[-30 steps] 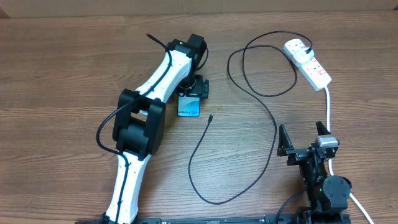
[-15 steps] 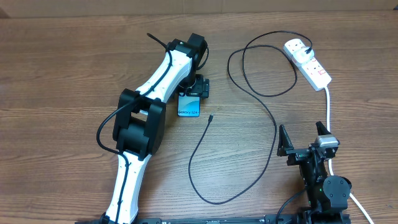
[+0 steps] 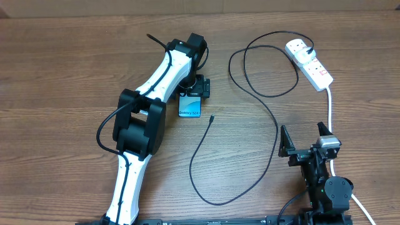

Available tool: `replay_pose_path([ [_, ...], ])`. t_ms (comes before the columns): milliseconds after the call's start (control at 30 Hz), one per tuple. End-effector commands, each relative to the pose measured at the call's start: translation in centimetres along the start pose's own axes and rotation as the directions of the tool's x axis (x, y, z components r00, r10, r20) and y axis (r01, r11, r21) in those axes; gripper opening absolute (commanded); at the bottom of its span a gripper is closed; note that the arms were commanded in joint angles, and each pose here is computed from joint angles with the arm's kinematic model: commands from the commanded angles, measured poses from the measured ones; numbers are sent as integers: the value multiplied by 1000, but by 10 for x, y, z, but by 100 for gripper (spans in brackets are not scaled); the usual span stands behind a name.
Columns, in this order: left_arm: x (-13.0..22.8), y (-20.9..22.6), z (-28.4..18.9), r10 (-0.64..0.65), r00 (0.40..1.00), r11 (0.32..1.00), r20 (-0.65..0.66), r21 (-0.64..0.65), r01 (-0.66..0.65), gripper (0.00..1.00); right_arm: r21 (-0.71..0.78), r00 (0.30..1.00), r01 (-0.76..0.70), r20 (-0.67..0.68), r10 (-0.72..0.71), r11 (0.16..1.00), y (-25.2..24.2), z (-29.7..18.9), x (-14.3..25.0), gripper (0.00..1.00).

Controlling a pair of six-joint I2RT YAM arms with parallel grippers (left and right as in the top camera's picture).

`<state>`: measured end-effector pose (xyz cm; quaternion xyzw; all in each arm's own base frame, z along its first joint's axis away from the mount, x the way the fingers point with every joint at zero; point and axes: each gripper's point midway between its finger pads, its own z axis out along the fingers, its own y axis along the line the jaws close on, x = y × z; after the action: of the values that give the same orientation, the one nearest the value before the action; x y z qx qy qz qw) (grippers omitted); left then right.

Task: Plug charger to phone and switch on socket
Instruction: 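Lower the left gripper onto the phone and align with its edges, then close the left gripper on the phone's long sides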

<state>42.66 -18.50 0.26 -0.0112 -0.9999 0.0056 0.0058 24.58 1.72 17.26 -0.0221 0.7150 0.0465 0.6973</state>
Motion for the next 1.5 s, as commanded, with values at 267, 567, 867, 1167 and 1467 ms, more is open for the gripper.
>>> replay_pose_path([
  [267, -4, 6, 11, 0, 1000, 1000, -18, 7, 0, 100, 11, 1000, -6, 3, 6, 1000, -2, 0, 2, 100],
  [567, -3, 4, 11, -5, 1000, 999, -29, 34, 6, 100, 11, 1000, -6, 3, 6, 1000, -2, 0, 2, 100],
  [867, 5, 8, 18, -6, 999, 1000, -52, 16, 7, 97, 11, 1000, -6, 3, 6, 1000, -2, 0, 2, 100],
  [1167, 10, 10, 26, -7, 998, 1000, -69, 10, 8, 93, 11, 1000, -6, 3, 6, 1000, -2, 0, 2, 100],
  [1467, 10, 10, 27, -12, 998, 1000, -66, 12, 13, 87, 11, 1000, -6, 3, 6, 1000, -2, 0, 2, 100],
])
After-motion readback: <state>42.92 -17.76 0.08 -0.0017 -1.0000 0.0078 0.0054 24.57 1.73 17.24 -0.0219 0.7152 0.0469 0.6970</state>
